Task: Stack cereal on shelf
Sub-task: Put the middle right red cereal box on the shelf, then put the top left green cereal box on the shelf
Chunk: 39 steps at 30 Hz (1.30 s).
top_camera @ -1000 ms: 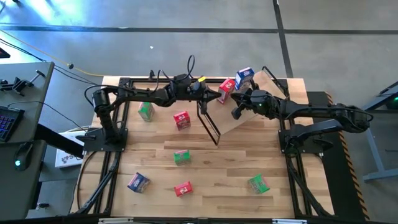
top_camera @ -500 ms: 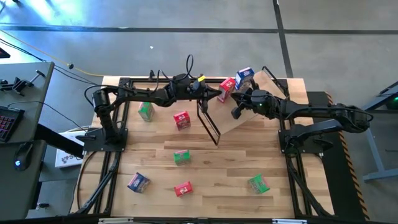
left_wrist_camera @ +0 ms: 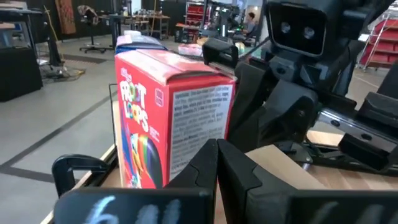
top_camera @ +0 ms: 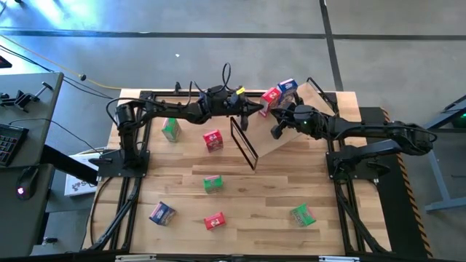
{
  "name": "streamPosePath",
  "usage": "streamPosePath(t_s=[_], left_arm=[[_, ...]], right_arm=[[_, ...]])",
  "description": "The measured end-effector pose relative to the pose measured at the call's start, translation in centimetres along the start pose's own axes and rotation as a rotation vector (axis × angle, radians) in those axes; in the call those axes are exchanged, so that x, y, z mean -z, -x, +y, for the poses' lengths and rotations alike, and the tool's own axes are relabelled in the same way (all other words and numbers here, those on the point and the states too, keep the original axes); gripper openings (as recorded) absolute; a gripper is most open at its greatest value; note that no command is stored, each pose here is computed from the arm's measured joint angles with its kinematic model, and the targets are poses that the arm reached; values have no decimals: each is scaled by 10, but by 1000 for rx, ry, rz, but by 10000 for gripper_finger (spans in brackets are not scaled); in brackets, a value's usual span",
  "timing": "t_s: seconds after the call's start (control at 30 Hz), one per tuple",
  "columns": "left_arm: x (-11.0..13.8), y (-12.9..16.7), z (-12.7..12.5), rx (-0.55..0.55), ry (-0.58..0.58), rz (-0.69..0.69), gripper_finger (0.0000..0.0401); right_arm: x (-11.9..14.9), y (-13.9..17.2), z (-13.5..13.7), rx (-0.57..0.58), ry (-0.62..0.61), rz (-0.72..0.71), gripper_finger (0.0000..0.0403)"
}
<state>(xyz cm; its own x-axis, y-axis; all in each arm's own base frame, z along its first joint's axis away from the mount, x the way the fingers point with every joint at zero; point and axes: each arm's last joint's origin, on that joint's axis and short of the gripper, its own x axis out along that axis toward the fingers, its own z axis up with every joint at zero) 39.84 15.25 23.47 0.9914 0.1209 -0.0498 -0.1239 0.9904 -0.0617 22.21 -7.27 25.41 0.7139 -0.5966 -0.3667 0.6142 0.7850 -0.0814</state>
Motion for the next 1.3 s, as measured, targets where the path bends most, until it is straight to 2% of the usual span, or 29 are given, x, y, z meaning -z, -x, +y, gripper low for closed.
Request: streamPosePath(t_s=[0.63,0.77,1.03,1.1,1.3], left_arm=[[-2,4,13,-35,2,-2,0],[-13,11,12,-33,-26,8,0],[-47,45,-11,4,-139,197,0],[-55,56,-20,23,-156,244,0],[-74,88,-45,30,-141,354,0]], right_arm=[[6,-11,4,8,23,33,0],[6,-11,4,7,35,30,0],[2,5,10,-36,175,-19,0],[8,9,11,-56,169,-56,0],[38,26,15,-219,103,-254,0]])
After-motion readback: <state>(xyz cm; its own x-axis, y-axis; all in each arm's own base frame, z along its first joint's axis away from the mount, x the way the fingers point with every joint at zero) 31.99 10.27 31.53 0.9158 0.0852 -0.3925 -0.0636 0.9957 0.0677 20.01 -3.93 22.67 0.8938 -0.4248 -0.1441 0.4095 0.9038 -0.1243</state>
